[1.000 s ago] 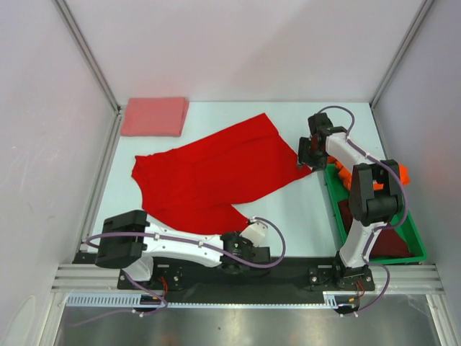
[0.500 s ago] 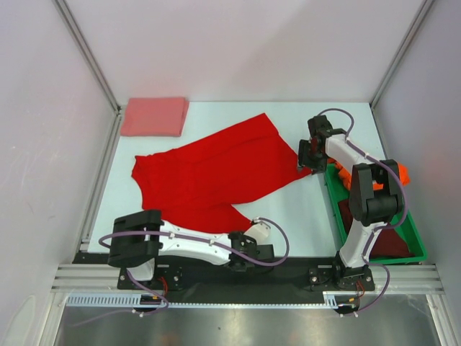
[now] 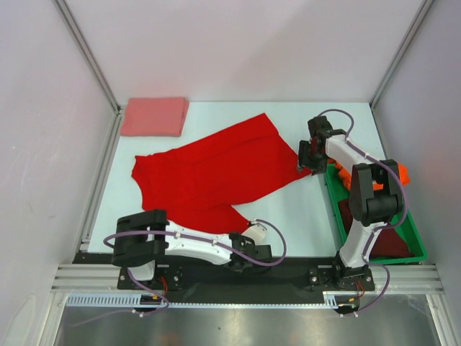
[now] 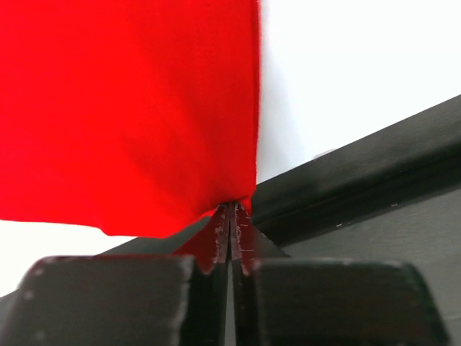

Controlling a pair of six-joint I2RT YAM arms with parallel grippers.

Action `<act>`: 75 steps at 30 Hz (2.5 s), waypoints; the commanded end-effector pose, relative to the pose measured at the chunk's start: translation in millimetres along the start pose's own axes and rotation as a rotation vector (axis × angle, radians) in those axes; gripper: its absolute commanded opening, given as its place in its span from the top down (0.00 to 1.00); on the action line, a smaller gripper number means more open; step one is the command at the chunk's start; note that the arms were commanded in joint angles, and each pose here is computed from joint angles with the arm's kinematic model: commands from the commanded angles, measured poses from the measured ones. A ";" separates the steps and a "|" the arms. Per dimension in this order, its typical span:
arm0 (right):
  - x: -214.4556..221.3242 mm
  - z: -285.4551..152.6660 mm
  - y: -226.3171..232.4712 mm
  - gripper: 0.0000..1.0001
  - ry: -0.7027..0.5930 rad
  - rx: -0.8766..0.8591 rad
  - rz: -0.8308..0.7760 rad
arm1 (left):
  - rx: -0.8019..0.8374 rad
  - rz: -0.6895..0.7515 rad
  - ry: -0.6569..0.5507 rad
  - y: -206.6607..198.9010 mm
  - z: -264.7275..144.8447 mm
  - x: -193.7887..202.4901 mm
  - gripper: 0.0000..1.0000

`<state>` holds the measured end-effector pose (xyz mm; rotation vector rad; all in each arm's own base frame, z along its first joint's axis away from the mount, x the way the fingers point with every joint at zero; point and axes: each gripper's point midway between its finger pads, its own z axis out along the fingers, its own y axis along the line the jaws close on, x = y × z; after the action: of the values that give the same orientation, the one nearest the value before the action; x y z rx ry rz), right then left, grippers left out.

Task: Fold and stack the t-shirts
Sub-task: Fold the tshirt

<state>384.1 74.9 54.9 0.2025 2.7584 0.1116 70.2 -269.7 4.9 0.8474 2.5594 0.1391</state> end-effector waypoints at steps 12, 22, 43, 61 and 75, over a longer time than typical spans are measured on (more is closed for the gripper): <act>-16.0 -7.5 -6.5 0.42 -0.047 -0.004 0.049 | -0.080 -0.054 -0.143 36.0 -36.0 -34.2 1.00; -13.5 -9.7 -7.1 0.42 -0.047 -0.005 0.035 | -0.055 -0.029 -0.113 29.2 -18.1 -37.1 0.85; -9.7 -20.3 1.1 0.42 -0.062 -0.033 0.019 | -0.021 -0.160 -0.097 77.2 37.6 -90.5 0.87; 0.6 -17.8 7.5 0.42 -0.054 -0.048 0.004 | 0.207 -0.074 -0.058 -5.1 -36.9 -37.7 0.73; 2.4 -22.7 7.7 0.42 -0.064 -0.048 -0.005 | 0.151 -0.040 0.001 -9.7 1.5 -13.0 0.62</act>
<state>367.6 79.8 55.2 0.2063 2.7563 0.1546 78.3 -286.0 11.6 0.8803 2.5939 -0.0484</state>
